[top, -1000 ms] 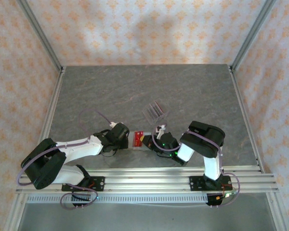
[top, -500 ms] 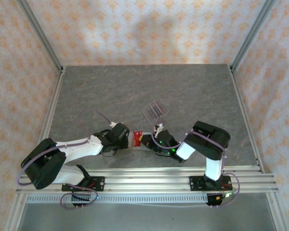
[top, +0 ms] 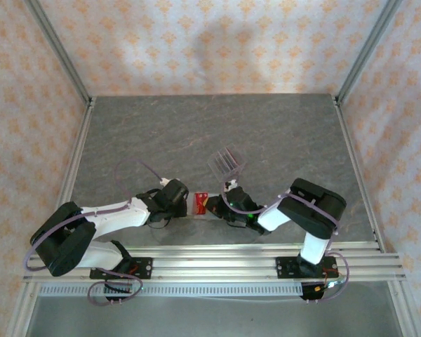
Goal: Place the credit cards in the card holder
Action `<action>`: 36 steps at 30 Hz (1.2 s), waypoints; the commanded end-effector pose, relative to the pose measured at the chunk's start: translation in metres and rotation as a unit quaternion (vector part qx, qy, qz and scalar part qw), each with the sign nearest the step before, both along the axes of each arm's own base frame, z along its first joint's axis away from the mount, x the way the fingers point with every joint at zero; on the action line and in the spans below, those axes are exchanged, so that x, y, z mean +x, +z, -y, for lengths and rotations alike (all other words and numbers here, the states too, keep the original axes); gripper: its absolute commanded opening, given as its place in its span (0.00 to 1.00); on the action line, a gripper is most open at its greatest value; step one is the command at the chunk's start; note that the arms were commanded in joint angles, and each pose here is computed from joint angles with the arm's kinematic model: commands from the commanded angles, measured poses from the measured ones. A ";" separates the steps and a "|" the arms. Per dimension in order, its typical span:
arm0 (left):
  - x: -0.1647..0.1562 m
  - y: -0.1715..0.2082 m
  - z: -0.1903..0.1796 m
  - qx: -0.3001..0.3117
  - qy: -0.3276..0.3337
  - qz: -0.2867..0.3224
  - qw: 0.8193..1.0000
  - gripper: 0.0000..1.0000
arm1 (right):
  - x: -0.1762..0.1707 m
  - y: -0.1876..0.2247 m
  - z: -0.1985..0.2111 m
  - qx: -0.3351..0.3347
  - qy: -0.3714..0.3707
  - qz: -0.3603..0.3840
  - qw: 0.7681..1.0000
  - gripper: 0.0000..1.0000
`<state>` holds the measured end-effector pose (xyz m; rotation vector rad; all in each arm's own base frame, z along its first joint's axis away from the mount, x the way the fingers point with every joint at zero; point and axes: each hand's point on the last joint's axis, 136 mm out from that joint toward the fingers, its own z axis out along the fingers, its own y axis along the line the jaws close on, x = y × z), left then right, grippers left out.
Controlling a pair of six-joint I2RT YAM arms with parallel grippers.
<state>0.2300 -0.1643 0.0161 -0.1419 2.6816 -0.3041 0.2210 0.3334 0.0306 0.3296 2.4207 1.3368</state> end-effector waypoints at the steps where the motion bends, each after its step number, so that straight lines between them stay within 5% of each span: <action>1: -0.016 -0.015 -0.021 0.046 0.002 -0.028 0.999 0.22 | -0.035 -0.058 0.038 -0.113 0.008 -0.073 0.991 0.00; 36: -0.020 -0.024 -0.024 0.042 0.002 -0.027 0.999 0.23 | -0.044 -0.048 0.042 -0.161 0.009 -0.098 0.982 0.00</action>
